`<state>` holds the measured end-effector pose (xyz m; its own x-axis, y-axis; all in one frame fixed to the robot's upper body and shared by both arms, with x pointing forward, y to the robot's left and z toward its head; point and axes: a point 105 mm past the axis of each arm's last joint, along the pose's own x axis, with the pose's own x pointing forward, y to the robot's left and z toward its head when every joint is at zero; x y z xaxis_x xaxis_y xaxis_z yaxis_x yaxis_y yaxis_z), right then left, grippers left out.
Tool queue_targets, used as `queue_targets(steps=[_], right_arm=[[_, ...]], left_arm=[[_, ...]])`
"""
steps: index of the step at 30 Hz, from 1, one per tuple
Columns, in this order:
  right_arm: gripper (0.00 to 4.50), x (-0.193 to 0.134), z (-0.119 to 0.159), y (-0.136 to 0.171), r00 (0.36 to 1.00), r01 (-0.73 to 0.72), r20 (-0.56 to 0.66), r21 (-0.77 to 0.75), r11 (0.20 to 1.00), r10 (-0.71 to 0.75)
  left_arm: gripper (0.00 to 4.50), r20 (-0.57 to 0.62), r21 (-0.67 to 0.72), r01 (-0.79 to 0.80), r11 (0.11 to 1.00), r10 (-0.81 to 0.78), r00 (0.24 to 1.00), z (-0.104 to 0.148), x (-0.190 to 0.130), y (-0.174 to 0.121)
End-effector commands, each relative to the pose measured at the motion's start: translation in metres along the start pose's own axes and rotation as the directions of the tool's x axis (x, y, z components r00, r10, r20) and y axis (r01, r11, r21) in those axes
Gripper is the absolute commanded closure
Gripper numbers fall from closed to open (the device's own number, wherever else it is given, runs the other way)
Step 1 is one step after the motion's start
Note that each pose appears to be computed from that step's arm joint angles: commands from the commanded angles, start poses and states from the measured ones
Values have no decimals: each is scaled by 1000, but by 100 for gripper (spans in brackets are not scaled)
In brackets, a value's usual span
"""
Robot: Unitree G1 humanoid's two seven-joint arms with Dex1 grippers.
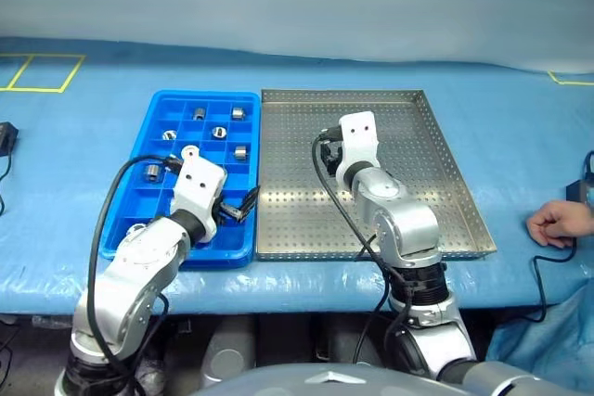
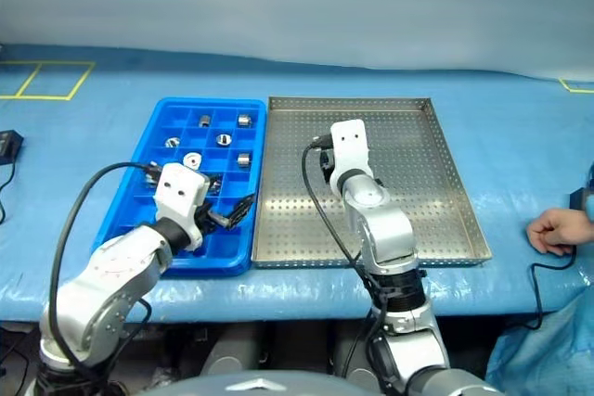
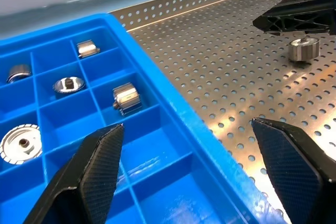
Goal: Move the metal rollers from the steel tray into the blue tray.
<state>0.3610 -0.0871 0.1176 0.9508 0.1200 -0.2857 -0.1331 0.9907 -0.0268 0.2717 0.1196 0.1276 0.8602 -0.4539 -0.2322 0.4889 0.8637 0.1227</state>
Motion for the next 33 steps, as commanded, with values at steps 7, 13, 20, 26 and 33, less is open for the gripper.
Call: queue_targets(steps=[7, 13, 20, 26, 33], right_arm=[[187, 11, -23, -20, 979, 203, -53, 125, 971, -198], [187, 12, -25, -30, 966, 258, -43, 154, 954, -255], [187, 18, -34, -23, 971, 234, -85, 165, 958, -222], [187, 19, -41, -20, 968, 241, -130, 218, 946, -216], [279, 20, -43, -16, 971, 220, -144, 244, 945, -189]], left_arm=[[24, 31, 10, 66, 998, -66, 997, 6, 6, -12], [24, 16, -13, 46, 999, -46, 999, -1, 1, -12], [24, 15, -17, 25, 1000, -25, 1000, -3, -1, -11], [24, 15, -20, 12, 1000, -12, 1000, -4, -3, -9], [24, 14, -20, 8, 1000, -8, 1000, -4, -3, -9]])
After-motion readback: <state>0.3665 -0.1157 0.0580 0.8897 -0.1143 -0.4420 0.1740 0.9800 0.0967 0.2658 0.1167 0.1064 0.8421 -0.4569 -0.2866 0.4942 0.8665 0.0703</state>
